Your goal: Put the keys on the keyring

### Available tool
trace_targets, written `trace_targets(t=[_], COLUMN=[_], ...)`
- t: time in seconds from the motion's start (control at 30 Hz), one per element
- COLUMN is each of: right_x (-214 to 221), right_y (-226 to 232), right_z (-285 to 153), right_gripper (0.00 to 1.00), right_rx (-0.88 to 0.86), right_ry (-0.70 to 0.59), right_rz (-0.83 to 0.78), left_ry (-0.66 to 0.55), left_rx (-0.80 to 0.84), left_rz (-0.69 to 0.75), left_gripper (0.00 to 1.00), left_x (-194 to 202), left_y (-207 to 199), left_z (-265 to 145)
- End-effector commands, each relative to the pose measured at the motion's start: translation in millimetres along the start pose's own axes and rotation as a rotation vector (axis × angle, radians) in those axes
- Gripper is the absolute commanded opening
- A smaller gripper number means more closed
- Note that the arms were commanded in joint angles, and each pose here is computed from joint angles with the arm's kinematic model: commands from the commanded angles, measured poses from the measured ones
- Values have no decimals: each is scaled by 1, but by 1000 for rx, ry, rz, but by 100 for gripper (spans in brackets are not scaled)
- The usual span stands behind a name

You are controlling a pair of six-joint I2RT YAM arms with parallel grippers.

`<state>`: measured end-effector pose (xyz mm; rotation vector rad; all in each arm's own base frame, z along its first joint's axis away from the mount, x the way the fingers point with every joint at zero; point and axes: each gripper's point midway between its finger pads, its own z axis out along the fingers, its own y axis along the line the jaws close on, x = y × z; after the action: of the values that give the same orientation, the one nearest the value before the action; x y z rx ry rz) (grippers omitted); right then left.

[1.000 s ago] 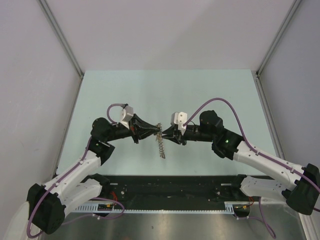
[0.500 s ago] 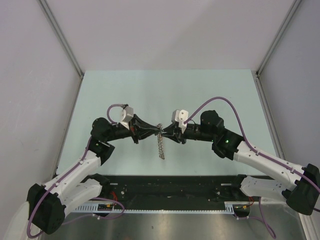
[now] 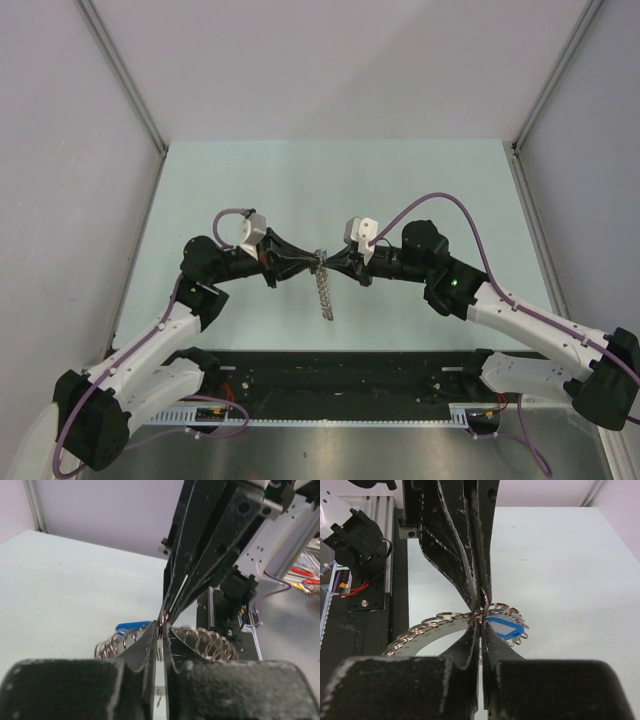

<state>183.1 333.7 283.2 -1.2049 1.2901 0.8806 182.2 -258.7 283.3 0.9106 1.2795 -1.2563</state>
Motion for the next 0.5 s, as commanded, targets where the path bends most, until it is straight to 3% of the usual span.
trace_targets(t=[0.0,0.23,0.4,0.47], right_x=[-7,-9,-8,-8], right_y=[-2,-4,-2,-1], right_z=[-2,-6,-8,-9], right_gripper=[0,0,0,0], right_rx=[11,17,7,-1], right_ry=[-17,-19,-4,1], right_rz=[-25,-68,-97,-110], left_ry=[-85,-2,126,188], left_rx=[-31,-44,-1,41], left_rz=[96,115,135,117], left_gripper=[18,38,51,52], left_x=[-34,-30,-13,-7], left_y=[-2,1,1,-3], left_z=[-1,-3,-6,-6])
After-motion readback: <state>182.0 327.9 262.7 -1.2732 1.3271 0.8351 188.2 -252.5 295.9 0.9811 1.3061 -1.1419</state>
